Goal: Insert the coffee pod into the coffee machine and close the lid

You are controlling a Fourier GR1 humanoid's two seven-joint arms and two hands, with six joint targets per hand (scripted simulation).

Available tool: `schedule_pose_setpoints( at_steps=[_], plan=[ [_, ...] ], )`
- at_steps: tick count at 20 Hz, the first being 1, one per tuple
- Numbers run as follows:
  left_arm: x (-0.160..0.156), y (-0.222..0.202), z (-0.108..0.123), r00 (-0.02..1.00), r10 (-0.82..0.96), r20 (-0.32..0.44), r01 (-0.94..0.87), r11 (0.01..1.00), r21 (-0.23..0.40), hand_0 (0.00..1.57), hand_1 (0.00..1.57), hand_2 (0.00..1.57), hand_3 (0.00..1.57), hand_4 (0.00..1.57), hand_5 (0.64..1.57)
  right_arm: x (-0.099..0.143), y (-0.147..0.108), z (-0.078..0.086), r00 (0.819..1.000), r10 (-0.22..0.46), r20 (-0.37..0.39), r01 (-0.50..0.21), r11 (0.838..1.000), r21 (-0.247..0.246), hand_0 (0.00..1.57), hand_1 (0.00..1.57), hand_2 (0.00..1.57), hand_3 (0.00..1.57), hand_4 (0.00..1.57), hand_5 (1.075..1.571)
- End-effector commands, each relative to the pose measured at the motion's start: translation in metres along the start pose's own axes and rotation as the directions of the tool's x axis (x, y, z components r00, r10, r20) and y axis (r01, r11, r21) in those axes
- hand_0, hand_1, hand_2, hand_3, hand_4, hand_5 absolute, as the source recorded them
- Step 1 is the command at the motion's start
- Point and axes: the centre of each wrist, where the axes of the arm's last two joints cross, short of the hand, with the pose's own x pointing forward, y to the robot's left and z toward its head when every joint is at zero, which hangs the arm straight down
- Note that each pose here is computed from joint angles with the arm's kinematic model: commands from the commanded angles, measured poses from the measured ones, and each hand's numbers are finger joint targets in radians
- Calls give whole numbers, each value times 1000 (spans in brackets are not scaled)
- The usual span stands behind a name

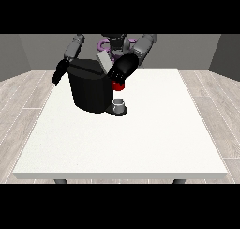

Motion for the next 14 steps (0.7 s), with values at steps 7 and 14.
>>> schedule_pose_setpoints(
  at_steps=[7,14],
  plan=[
    [-13,5,8,992,-119,35,116,991,72,742,742,871,653,0,1571,10,0,-3,1000,22,18,-22,1000,-10,0,0,0,0,202,1571],
    [-15,15,7,992,-123,-40,125,992,29,0,0,565,474,0,1571,12,17,4,1000,12,-6,-12,999,42,0,0,0,0,171,1571]
  ],
)
